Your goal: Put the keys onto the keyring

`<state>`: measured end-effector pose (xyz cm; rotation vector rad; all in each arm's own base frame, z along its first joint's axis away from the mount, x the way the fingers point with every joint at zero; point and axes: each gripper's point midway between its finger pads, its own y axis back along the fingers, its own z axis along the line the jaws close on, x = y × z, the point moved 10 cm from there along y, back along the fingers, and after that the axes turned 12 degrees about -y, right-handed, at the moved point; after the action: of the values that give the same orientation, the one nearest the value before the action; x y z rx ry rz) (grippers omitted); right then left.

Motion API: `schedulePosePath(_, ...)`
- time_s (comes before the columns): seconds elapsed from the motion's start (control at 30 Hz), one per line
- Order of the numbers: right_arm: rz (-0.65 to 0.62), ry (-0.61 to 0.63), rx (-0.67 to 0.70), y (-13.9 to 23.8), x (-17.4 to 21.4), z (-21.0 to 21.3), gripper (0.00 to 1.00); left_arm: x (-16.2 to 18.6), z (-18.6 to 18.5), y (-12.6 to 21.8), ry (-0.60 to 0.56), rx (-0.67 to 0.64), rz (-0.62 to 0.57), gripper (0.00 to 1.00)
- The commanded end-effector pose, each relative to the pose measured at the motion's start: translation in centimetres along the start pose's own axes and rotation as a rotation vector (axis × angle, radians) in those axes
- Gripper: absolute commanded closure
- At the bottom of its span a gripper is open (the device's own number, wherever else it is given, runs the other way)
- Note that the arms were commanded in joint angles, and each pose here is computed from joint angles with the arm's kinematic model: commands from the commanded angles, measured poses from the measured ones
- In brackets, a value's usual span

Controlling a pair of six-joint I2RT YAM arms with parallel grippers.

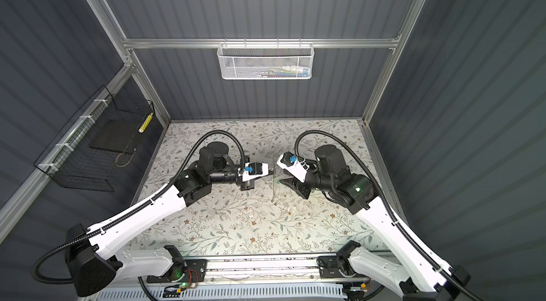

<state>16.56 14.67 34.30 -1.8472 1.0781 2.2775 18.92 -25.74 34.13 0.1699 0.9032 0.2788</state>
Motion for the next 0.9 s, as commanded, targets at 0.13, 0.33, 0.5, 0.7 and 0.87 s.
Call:
schedulePosePath(0.13,-0.078,-0.076,0.036,-0.6,0.8,-0.3,0.59,-1.5,0.8,1.0,0.054,-0.141,-0.115,1.0)
schedulePosePath(0.33,-0.097,-0.089,-0.023,-1.9,0.2,-0.4,0.58,-1.5,0.9,1.0,0.083,-0.176,-0.151,1.0)
schedulePosePath(0.5,-0.12,-0.072,-0.027,-2.5,-0.5,-0.6,0.58,-1.4,1.0,0.8,0.101,-0.194,-0.162,1.0)
schedulePosePath(0.7,-0.142,-0.072,-0.009,-3.2,-0.8,-0.9,0.6,-1.0,1.1,0.3,0.127,-0.206,-0.175,1.0)
schedulePosePath(0.87,-0.162,-0.083,0.034,-3.3,-1.2,-1.3,0.66,-0.7,1.1,0.2,0.151,-0.22,-0.177,1.0)
